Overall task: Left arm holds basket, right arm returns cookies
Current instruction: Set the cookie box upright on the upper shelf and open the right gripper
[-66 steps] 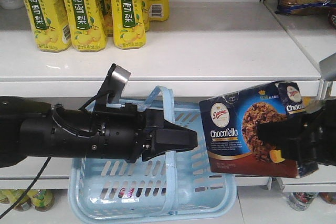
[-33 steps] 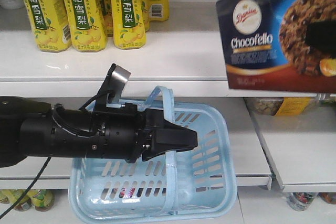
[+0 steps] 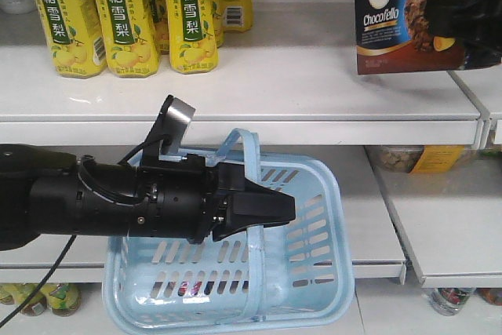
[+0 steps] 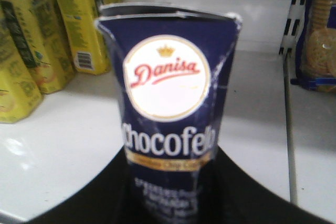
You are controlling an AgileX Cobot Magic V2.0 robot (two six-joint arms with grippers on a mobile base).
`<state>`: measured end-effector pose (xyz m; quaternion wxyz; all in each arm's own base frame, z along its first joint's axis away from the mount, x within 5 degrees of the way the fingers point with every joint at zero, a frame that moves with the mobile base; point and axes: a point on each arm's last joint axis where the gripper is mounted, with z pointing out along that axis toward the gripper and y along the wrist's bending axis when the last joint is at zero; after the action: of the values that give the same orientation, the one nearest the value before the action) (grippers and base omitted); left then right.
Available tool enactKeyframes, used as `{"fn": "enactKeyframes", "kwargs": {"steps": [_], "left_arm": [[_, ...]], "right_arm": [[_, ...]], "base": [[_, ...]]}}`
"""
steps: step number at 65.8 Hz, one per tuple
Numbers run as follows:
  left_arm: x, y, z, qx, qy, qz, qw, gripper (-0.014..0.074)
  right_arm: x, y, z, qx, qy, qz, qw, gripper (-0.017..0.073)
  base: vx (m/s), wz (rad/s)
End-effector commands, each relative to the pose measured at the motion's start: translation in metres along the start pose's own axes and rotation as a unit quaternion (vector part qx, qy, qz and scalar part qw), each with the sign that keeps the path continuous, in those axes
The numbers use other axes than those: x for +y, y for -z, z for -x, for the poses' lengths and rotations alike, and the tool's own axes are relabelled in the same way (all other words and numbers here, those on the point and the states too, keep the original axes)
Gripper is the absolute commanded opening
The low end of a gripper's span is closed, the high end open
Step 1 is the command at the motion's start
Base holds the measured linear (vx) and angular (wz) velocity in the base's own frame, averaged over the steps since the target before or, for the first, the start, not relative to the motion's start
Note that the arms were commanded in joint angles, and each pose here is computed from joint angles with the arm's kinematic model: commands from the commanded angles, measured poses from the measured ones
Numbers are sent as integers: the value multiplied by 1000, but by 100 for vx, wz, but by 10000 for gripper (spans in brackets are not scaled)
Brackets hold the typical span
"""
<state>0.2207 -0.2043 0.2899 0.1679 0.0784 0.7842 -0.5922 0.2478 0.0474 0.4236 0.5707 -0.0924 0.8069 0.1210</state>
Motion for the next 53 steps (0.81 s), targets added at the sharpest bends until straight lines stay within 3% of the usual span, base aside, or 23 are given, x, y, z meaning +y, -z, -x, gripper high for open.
{"fn": "enactKeyframes", "kwargs": {"steps": [1,37,46,53], "left_arm": [[-29,8,9,-34,-5,-60,998,-3],[-29,8,9,-34,-5,-60,998,-3],[-29,8,9,-34,-5,-60,998,-3],[-29,8,9,-34,-5,-60,998,-3]], "right_arm": [[-7,-8,14,-50,15,-29,998,112],[-27,-71,-12,8,15,-51,999,138],[-28,-75,-15,14,14,-51,999,189],[-28,-75,-15,14,14,-51,998,288]], "base": [[0,0],[0,0],[0,0],[0,0]]}}
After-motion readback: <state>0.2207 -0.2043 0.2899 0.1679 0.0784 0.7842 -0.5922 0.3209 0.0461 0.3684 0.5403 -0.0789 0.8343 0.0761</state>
